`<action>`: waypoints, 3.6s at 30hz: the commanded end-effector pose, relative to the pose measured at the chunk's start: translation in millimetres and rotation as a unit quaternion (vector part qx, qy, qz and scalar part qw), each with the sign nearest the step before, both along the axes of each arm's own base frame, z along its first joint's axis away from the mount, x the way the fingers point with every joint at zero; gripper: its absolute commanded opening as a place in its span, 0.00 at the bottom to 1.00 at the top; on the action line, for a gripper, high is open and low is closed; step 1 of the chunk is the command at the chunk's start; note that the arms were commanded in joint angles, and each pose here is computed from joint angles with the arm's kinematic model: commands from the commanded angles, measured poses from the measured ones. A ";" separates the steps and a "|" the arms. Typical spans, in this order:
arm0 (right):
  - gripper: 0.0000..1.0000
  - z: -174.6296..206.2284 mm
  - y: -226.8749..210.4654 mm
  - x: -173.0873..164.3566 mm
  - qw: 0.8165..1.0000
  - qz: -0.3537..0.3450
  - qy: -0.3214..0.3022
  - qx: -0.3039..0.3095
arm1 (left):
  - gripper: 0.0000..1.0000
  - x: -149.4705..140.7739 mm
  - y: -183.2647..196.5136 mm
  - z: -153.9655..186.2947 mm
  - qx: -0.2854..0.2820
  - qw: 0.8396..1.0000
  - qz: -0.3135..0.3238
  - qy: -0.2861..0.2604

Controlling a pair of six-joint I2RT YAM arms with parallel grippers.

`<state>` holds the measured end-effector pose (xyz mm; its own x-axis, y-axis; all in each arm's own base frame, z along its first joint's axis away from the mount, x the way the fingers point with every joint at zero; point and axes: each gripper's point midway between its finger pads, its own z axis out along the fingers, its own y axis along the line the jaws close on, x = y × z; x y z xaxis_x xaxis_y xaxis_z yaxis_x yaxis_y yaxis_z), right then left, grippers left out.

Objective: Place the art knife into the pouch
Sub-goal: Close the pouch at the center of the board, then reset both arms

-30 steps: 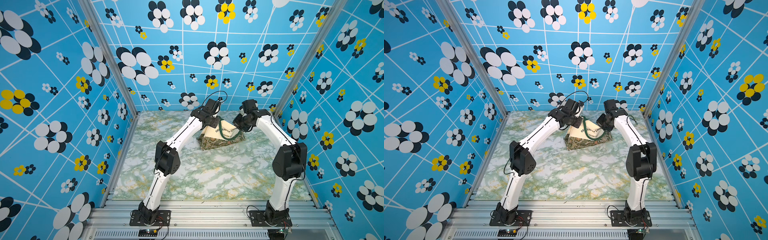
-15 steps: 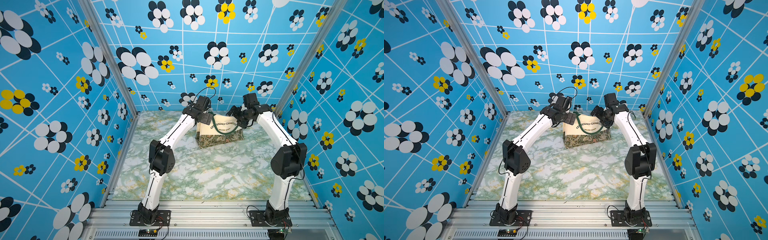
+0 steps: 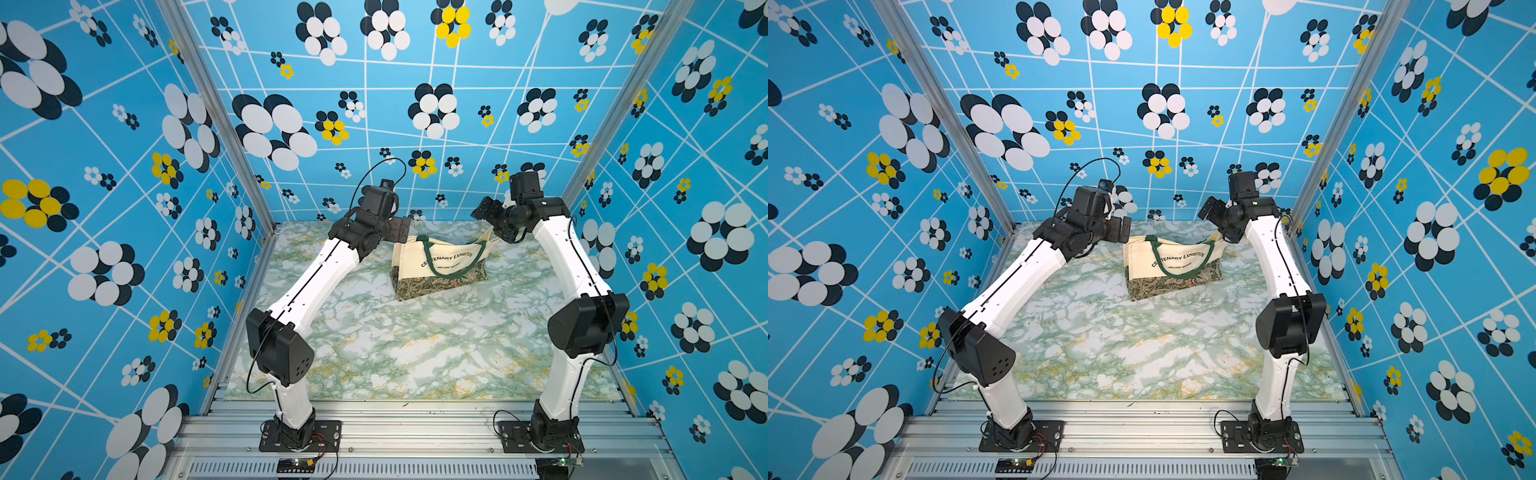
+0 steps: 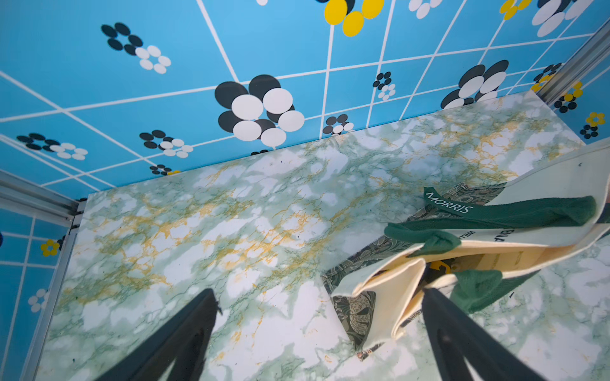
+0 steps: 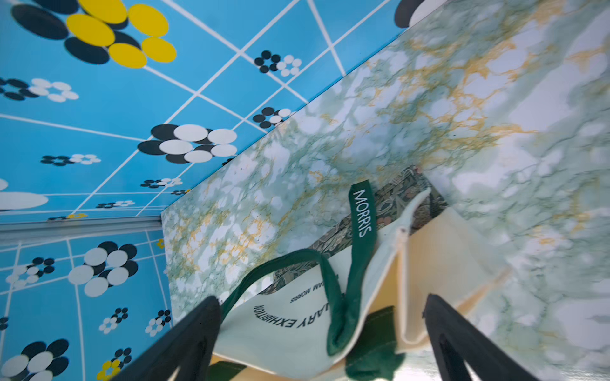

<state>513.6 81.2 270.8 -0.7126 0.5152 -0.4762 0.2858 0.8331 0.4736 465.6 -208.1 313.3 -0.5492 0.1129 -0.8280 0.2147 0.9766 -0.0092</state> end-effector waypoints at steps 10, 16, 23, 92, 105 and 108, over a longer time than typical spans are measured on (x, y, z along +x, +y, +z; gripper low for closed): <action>0.99 -11.1 -109.1 -64.9 0.972 -0.148 0.001 -0.182 | 0.99 -23.1 155.7 -81.0 -0.062 0.980 0.188 0.024; 0.99 -7.6 -149.7 -116.7 0.941 -0.222 -0.027 -0.255 | 0.99 -34.8 200.7 -143.6 0.036 0.980 0.195 -0.014; 0.99 -2.8 -166.3 -156.1 0.922 -0.252 -0.055 -0.288 | 0.99 -38.1 214.5 -161.3 0.071 0.970 0.212 -0.097; 0.99 -169.6 -114.5 -118.0 0.923 -0.021 -0.189 -0.334 | 0.99 -71.5 220.1 -213.4 0.013 0.974 0.169 -0.150; 0.99 -179.9 -102.1 -118.3 0.927 0.023 -0.221 -0.303 | 0.99 -71.9 220.4 -214.1 0.013 0.974 0.169 -0.149; 0.99 -179.5 -101.8 -118.5 0.926 0.023 -0.223 -0.303 | 1.00 -71.5 220.4 -213.4 0.013 0.974 0.169 -0.150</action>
<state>391.4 -22.9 84.2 -0.4164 0.0381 -0.9084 0.1522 0.9879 -0.0283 388.0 14.2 89.1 -0.3279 -0.0016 -0.9447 -0.1373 0.9895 0.0460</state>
